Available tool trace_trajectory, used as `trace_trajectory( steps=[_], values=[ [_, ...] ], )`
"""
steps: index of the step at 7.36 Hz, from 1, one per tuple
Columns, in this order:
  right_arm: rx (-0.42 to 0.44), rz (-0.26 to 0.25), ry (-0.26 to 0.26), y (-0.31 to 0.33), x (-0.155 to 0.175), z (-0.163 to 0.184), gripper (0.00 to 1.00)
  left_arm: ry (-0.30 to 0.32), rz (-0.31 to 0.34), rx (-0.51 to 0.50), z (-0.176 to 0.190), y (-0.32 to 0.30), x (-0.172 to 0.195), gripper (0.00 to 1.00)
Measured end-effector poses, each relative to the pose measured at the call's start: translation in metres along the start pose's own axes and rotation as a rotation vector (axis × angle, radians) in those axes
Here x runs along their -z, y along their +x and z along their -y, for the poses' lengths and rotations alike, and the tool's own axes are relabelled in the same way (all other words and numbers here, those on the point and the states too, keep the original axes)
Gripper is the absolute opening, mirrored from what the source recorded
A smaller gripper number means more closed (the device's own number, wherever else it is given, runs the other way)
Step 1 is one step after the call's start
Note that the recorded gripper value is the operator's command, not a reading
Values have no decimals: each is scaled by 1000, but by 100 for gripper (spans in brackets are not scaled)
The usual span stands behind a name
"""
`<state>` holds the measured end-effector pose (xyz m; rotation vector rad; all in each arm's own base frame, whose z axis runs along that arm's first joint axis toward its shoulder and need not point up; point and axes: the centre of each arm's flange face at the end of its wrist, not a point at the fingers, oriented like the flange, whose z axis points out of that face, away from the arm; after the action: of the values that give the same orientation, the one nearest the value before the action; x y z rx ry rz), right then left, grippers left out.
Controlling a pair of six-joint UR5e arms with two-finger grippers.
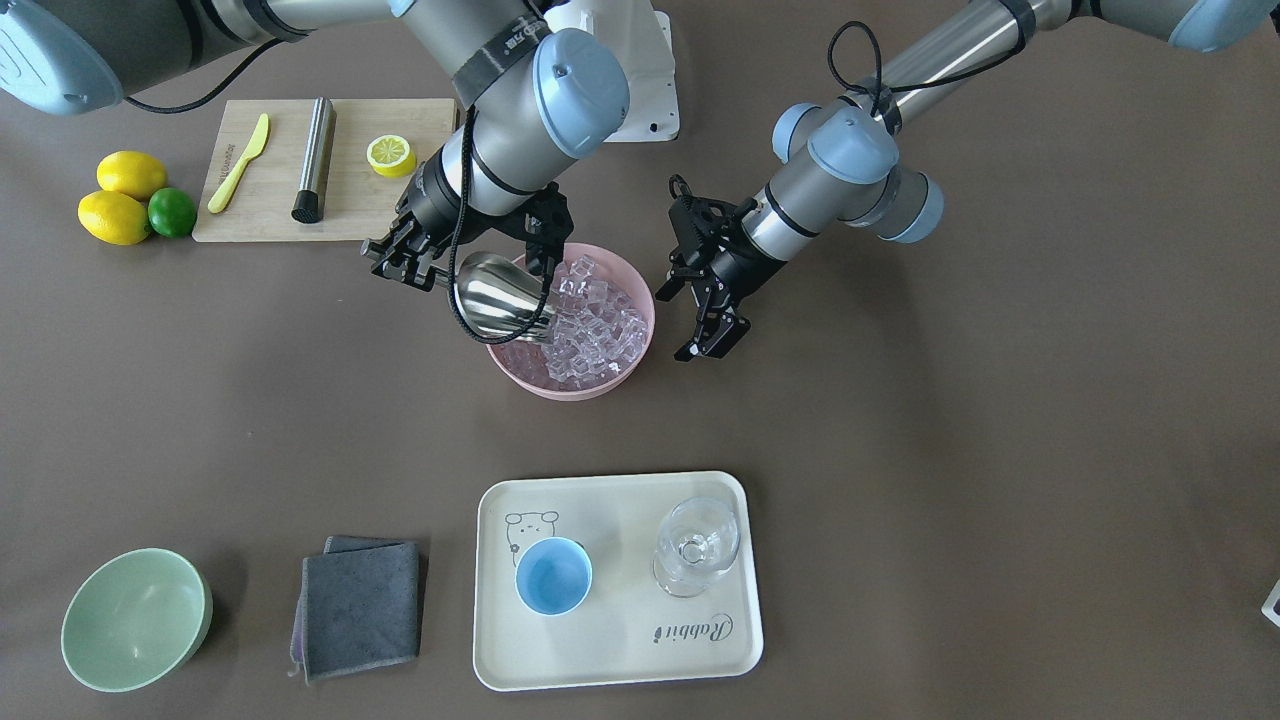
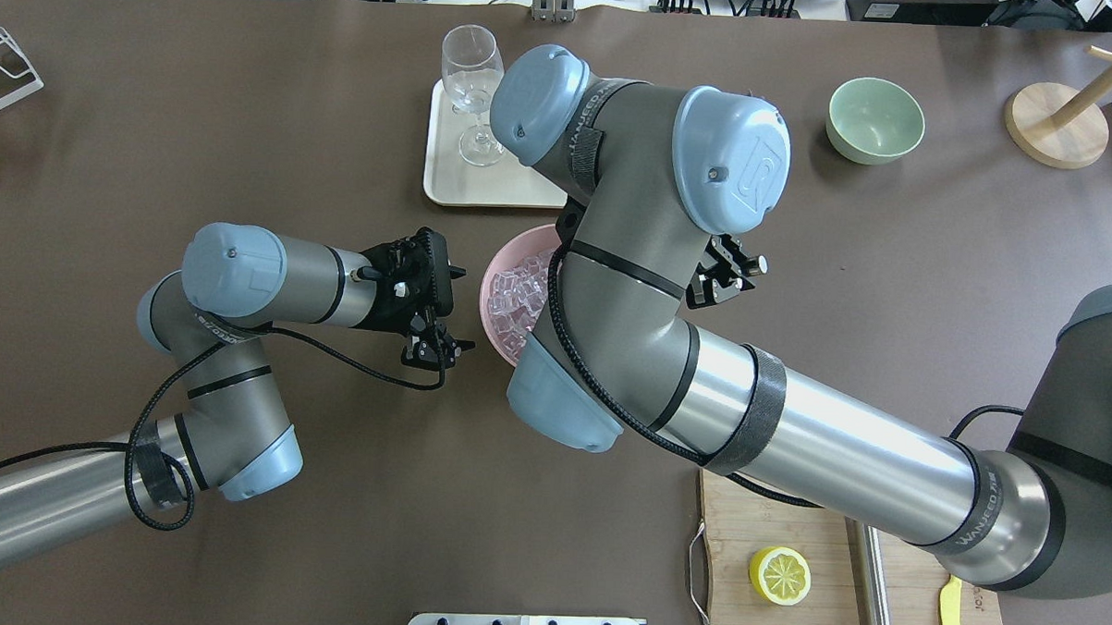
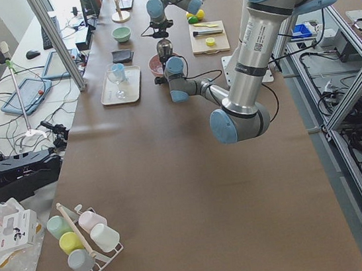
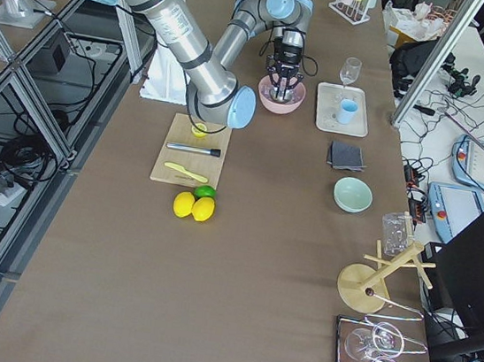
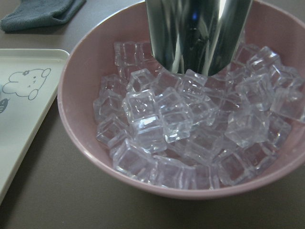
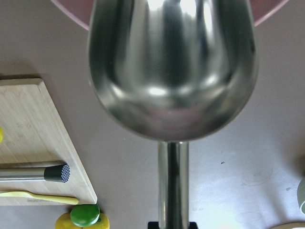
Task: Put ice in cup with scoop
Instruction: 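Lower the scoop into the ice cubes with the right gripper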
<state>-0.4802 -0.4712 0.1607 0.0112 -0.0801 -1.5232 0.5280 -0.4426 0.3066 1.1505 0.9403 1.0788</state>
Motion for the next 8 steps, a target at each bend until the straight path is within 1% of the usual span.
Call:
trace_trajectory(
  steps=[2,4,6,8],
  values=[
    [10,-19,-23,1,-6,10,0,2,0,0,-2,0,1,98],
    [15,-38,-17,3,-7,15,0,6,0,11,-2,0,1,98],
    [22,-66,17,5,-5,20,0,8,0,15,-1,1,1,98],
    [27,-95,60,7,-11,25,0,8,0,16,-1,1,1,98]
  ],
)
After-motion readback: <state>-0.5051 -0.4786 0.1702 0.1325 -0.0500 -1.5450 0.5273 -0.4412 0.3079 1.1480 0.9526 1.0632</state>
